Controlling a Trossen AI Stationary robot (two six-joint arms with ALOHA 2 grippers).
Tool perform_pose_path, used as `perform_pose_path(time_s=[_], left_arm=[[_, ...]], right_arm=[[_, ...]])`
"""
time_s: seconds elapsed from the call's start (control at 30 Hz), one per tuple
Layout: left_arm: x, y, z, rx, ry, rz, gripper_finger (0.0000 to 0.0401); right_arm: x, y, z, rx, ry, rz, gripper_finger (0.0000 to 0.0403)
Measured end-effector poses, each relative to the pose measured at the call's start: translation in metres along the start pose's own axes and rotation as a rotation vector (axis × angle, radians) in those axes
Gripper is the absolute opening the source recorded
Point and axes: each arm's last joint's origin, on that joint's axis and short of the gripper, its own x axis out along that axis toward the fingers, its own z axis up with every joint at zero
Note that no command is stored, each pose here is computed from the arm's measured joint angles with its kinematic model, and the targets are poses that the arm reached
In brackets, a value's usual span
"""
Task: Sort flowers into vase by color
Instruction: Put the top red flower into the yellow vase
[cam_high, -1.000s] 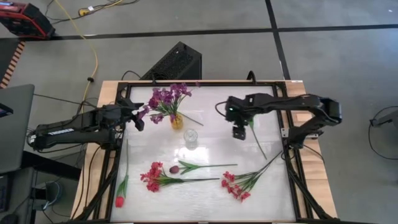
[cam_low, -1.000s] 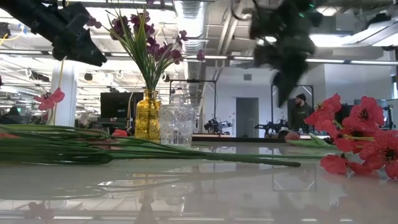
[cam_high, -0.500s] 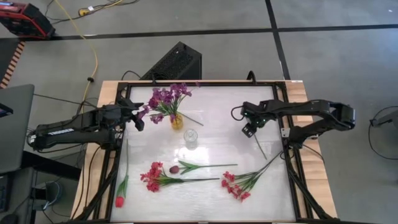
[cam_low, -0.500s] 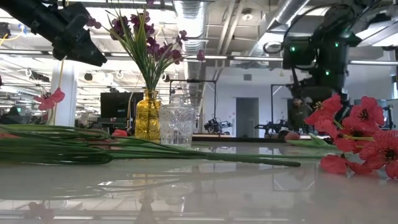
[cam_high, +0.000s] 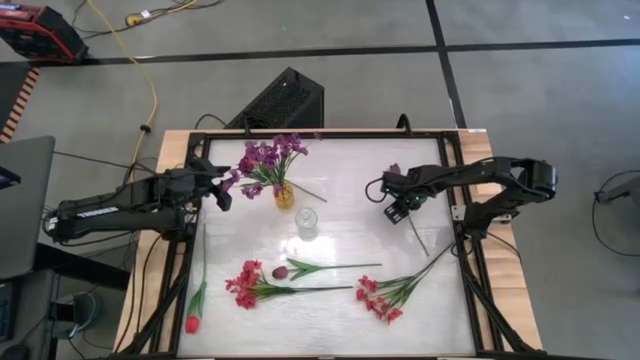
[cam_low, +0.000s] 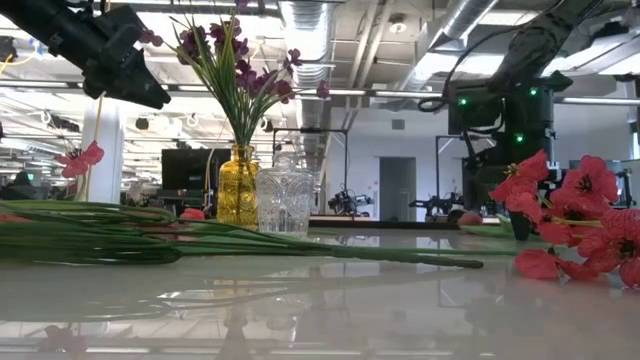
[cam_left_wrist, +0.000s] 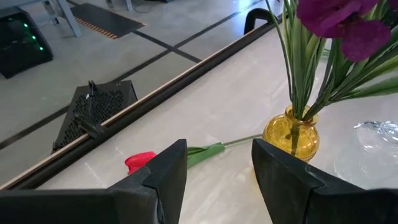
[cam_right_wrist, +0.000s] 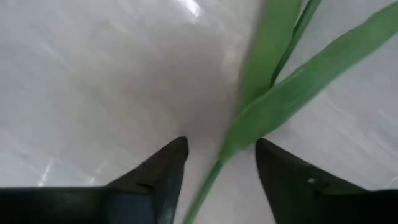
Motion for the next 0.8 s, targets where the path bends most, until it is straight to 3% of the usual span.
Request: perform_pose_path(time_s=[0.2,0.23,0.3,0.4,0.63,0.8], left_arm=[[0.000,0.000,0.001,0.001,-0.007,0.008,0.0171],[0.000,0.000,0.001,0.001,-0.007,0.008,0.0171],[0.000,0.000,0.001,0.000,-0.007,0.009,0.0171],[0.000,0.000,0.000,-0.003,-0.005,0.008,0.0171],[0.000,0.000,0.001,-0.006,-0.007,0.004,0.0171],[0.000,0.000,0.001,-0.008,-0.008,0.004,0.0171]], right_arm=[[-0.011,0.002,0.002,-0.035,-0.043,0.019,0.0034],[-0.016,0.001,0.002,-0.043,-0.069,0.019,0.0021],[-0.029,0.000,0.005,-0.039,-0.152,0.000,0.0020],[-0.060,0.002,0.012,-0.020,-0.382,0.067,0.0017],[-0.127,0.017,0.012,-0.140,-1.017,0.417,0.0014],[-0.149,0.034,0.007,-0.311,-1.387,0.615,0.0014]])
